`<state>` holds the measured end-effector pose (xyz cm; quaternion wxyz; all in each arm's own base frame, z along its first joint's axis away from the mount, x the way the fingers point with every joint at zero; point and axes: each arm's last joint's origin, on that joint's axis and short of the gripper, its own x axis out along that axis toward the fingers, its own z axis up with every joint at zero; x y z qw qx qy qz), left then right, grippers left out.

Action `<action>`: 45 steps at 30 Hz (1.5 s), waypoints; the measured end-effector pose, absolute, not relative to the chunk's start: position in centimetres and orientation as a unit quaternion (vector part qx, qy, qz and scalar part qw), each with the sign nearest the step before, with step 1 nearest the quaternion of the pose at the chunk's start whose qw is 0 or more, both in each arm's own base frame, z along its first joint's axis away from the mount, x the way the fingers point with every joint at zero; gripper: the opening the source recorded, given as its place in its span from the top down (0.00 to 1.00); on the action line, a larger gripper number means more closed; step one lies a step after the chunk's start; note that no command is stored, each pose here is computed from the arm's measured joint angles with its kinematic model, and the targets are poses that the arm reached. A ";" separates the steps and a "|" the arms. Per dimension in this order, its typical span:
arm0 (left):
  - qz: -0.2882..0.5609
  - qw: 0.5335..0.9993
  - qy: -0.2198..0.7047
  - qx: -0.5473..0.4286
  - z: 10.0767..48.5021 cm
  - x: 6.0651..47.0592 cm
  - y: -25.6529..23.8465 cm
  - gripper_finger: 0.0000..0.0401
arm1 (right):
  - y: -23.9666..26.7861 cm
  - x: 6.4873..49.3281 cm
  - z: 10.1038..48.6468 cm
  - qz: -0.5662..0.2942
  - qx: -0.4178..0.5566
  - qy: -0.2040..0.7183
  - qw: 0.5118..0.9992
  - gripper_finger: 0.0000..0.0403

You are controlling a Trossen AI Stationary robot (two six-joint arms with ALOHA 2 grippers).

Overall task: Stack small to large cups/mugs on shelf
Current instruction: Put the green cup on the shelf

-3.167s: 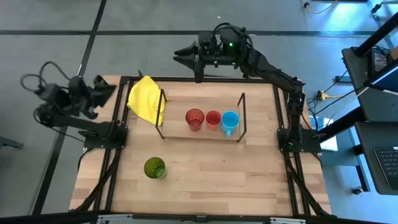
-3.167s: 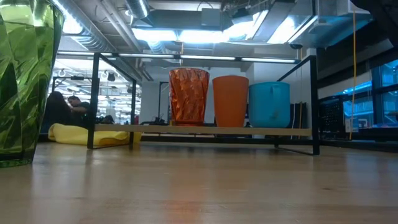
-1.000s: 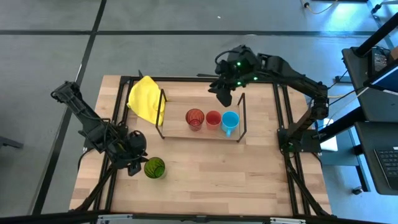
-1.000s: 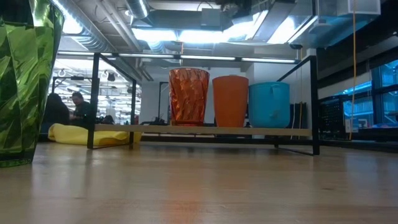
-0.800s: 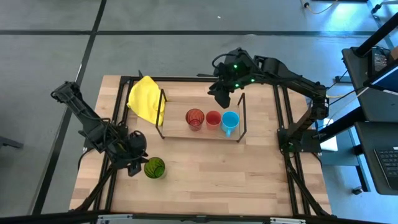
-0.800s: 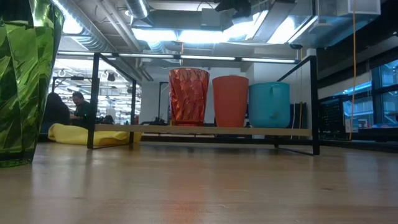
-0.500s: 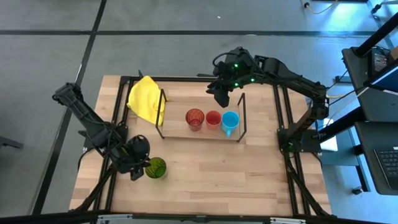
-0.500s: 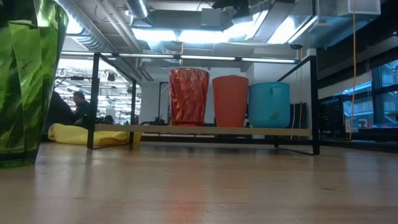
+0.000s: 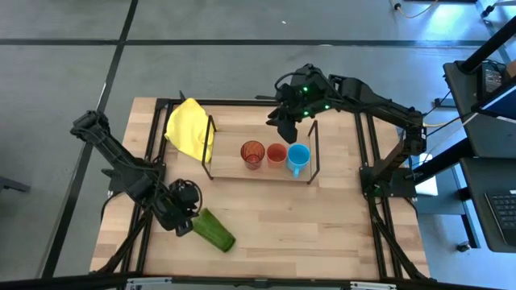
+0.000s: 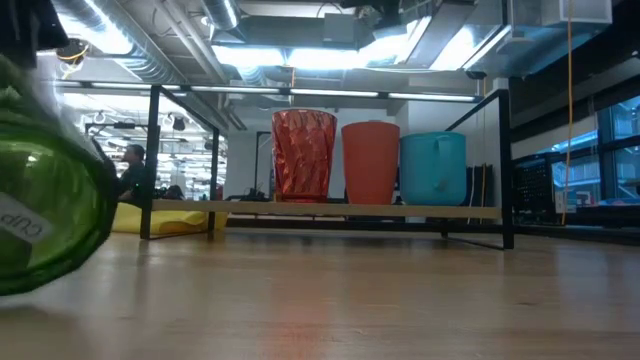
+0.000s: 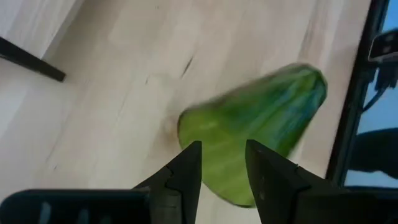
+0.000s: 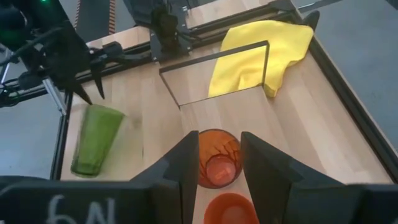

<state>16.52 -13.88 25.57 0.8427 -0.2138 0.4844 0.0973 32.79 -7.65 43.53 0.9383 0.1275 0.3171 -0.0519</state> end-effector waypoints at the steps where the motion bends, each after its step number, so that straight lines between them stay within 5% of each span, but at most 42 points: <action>1: 0.099 0.843 0.483 -0.216 25.6 16.5 -13.9 0.71 | -7.6 32.8 43.5 -0.051 0.128 0.318 0.938 0.70; 13: 0.142 0.837 0.478 -0.223 24.5 15.6 -13.4 0.70 | -4.9 33.2 40.8 -0.049 0.136 0.437 0.888 0.70; 20: 0.113 0.831 0.391 -0.378 23.9 13.7 -13.3 0.72 | -3.5 34.1 39.6 -0.061 0.116 0.466 0.875 0.70; 31: 0.022 0.760 0.336 -0.556 19.9 10.0 -12.9 0.72 | -3.5 34.2 39.7 -0.061 0.117 0.456 0.880 0.70; 45: 0.040 0.753 0.362 -0.549 16.7 9.3 -12.1 0.71 | -3.5 34.3 39.8 -0.068 0.131 0.451 0.880 0.70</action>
